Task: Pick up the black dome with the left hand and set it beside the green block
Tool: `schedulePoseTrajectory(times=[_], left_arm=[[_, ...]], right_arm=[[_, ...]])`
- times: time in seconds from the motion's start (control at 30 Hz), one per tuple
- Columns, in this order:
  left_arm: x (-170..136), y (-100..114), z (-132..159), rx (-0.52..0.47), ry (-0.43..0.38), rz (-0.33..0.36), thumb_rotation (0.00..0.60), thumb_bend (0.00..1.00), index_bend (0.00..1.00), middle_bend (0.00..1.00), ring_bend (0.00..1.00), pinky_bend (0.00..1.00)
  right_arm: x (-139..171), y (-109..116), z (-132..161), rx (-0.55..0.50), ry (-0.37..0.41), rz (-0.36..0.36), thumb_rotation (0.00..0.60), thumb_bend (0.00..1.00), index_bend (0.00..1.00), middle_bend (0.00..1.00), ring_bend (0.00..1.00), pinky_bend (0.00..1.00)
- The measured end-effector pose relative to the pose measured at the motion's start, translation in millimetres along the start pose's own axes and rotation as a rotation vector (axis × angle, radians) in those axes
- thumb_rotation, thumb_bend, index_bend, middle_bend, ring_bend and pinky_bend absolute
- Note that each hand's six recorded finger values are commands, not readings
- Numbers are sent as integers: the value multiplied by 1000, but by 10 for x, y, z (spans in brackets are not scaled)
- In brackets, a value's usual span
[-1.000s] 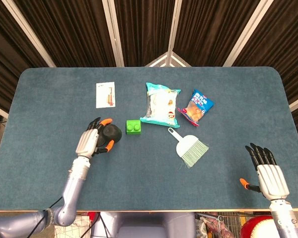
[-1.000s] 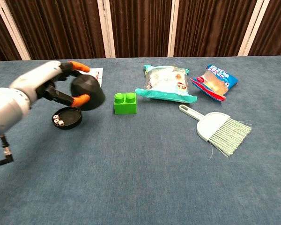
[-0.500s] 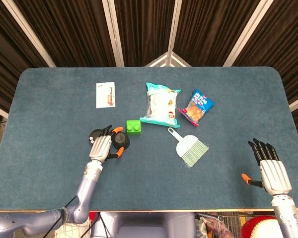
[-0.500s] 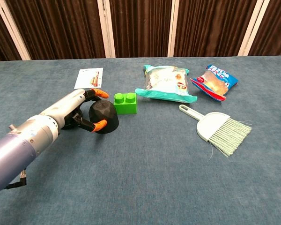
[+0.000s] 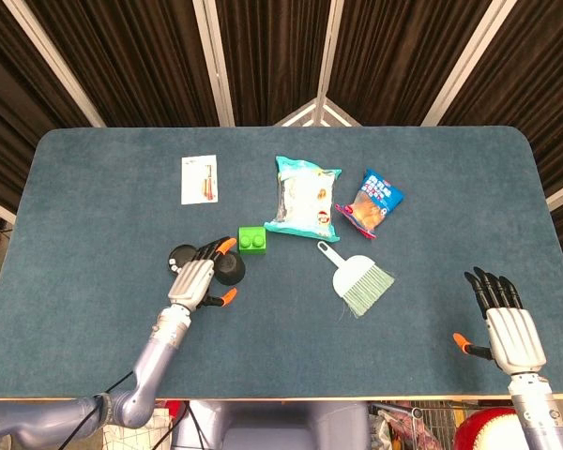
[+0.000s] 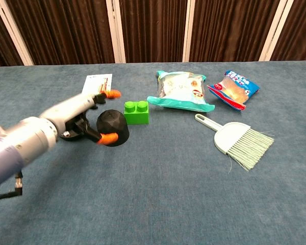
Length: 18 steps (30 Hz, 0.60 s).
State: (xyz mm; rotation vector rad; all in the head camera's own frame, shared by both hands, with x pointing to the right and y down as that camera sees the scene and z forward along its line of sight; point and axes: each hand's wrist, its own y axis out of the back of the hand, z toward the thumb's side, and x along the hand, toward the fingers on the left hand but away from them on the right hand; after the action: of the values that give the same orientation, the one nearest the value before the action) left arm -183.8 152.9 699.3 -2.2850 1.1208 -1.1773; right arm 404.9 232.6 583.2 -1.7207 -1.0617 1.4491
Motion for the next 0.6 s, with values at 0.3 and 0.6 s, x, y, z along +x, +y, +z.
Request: schedulePoseTrajectory(times=[0.3,0.6], left_arm=[[-726,1004,208,4,-105,212,600,436,90,1,0,0],[-1787,1612,-896,382,225,487,600,460,180,43,0,0]], right_arm=[[22,-1,56,-3,11,7,600,209,0,0,40,0],[-17,13,81,30,21,-16,600,209,0,0,40,0]])
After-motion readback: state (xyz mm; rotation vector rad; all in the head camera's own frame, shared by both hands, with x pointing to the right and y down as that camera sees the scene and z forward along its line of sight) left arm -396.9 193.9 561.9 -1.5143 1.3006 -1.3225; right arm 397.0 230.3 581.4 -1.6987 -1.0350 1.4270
